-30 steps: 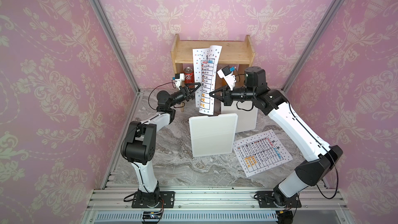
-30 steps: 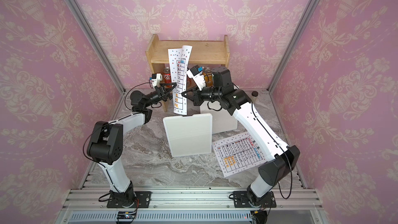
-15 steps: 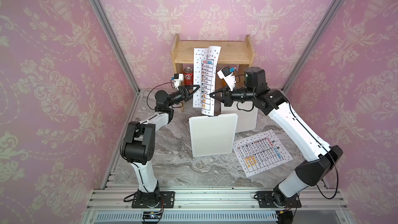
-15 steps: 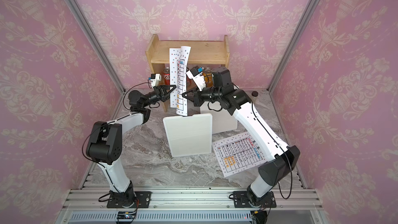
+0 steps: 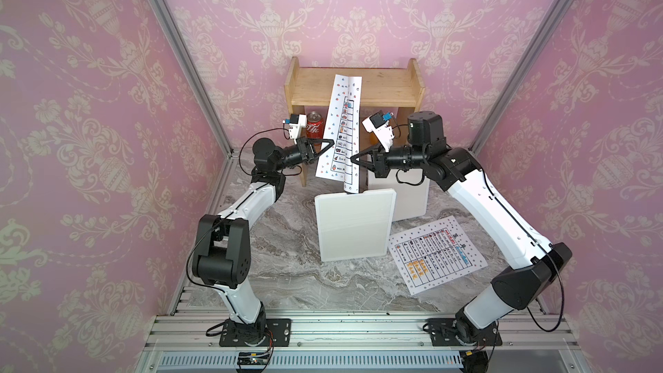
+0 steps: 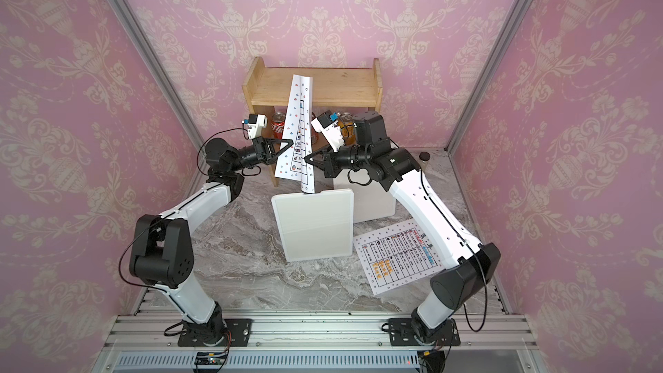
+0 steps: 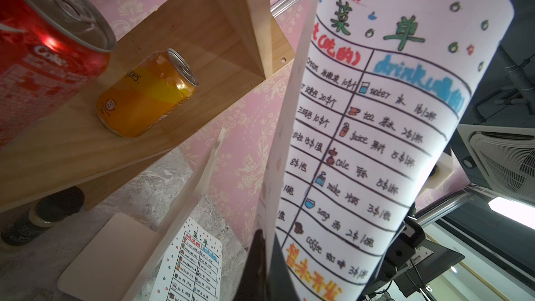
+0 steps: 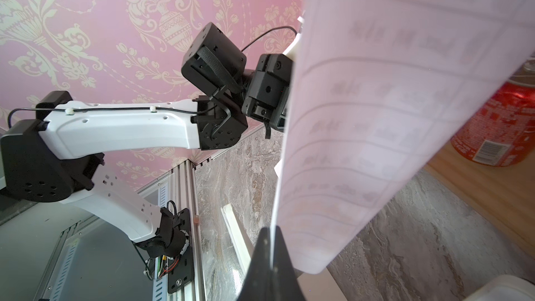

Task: Insert the menus into the narrow rack
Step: Pick up the menu from the center of the board.

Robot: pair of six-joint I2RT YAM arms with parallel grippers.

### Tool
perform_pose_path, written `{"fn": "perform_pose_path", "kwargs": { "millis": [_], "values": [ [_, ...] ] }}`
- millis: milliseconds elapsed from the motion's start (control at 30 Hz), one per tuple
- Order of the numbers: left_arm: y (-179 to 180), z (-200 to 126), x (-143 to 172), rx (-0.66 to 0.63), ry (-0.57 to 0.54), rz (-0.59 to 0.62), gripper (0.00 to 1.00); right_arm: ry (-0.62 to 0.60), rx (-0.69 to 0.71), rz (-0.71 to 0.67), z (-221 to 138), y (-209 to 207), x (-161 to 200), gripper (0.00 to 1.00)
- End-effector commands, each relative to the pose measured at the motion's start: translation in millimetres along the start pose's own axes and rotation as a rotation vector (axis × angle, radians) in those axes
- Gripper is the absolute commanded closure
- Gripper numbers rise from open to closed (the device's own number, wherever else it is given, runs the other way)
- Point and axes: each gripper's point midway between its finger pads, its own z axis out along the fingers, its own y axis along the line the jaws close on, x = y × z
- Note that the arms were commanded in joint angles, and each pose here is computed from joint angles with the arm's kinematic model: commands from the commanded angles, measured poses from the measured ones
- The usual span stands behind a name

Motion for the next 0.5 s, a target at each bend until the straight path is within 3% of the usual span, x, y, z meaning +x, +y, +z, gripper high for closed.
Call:
{"fn": "perform_pose_path", "kwargs": {
  "millis": [0,167,467],
  "values": [
    [-26,-4,2,-0.028,0.054,0.107,1.0,-0.026,0.018,-0.048,-14,7,-12,1.0],
    [-36,-12,4,-0.103,0.072,0.155,1.0,-0.028,0.044,-0.054,-22,6,-10,1.0],
    [-60,-23,3,-0.122,0.078,0.219,1.0,-0.038,0.062,-0.046,-31,7,-7,1.0]
  ]
}}
